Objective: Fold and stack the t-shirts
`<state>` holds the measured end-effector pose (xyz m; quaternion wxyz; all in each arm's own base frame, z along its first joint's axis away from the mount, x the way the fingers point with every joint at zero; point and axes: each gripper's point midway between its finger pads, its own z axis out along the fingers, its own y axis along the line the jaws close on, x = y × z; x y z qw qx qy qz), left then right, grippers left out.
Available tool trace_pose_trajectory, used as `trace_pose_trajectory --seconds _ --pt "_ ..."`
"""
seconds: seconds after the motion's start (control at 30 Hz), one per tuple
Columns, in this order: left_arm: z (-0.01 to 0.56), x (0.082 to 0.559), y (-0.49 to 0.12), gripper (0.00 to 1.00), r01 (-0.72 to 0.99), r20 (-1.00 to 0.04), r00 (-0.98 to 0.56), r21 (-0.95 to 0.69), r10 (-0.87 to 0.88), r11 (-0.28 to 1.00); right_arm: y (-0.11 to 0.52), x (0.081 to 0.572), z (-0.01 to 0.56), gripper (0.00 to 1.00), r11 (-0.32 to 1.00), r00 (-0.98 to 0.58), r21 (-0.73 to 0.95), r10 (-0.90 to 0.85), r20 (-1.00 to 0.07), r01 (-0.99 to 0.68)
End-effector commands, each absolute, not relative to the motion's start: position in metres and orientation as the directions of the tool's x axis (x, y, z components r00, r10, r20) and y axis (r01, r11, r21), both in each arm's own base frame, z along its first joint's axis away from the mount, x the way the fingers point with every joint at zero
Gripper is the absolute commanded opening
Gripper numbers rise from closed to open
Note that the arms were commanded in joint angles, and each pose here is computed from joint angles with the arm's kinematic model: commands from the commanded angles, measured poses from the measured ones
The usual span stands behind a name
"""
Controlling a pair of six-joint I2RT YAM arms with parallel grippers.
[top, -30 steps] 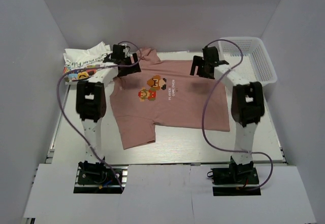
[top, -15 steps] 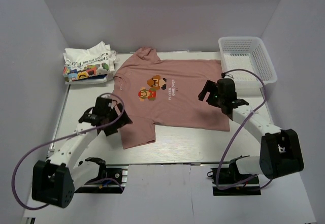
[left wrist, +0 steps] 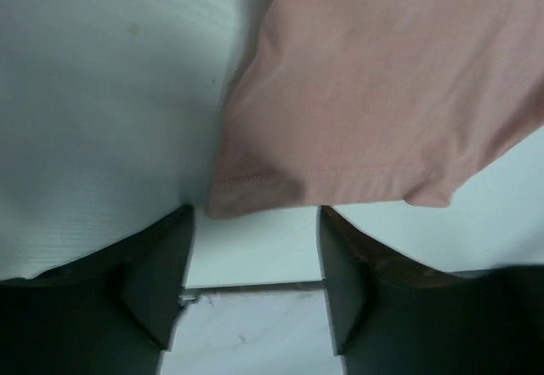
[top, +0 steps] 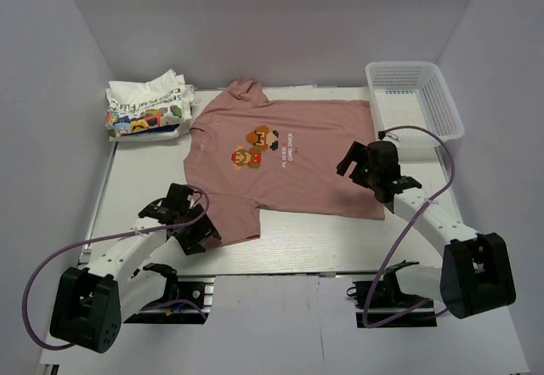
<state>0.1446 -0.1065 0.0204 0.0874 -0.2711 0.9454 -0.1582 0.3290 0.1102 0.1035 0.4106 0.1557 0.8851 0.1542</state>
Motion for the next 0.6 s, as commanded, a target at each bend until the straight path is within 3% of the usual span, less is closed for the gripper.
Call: trace_pose_trajectory --seconds 0.0,0.07,0.17,0.2,0.23,0.43,0.57 --pt "0.004 0.146 -0.106 0.67 -0.476 -0.097 -0.841 -0.333 -0.532 0.814 0.098 0.329 0.113 0.9 0.899 -0.564 0.396 0.43 -0.705 0.19" --pt "-0.002 0.149 -0.107 0.45 -0.468 -0.1 -0.846 -0.332 -0.524 0.819 0.094 0.32 0.104 0.9 0.907 -0.584 0.372 0.413 -0.699 0.197" --pt "-0.001 0.151 -0.109 0.23 -0.456 -0.097 -0.853 -0.336 -0.512 0.824 0.085 0.295 0.082 0.9 0.908 -0.624 0.345 0.415 -0.662 0.239" --pt "-0.001 0.154 -0.109 0.04 -0.442 -0.108 -0.858 -0.342 -0.503 0.829 0.083 0.288 0.08 0.9 0.897 -0.612 0.36 0.438 -0.658 0.256" --pt "0.003 0.158 -0.11 0.0 -0.438 -0.118 -0.856 -0.351 -0.503 0.828 0.08 0.281 0.071 0.9 0.899 -0.631 0.343 0.437 -0.642 0.273" --pt "0.016 0.167 -0.111 0.0 -0.397 -0.164 -0.862 -0.369 -0.48 0.84 0.043 0.224 0.043 0.9 0.871 -0.629 0.247 0.48 -0.611 0.424" --pt "0.027 0.18 -0.117 0.0 -0.324 -0.215 -0.874 -0.411 -0.436 0.852 0.039 0.212 0.037 0.9 0.85 -0.608 0.268 0.515 -0.604 0.453"
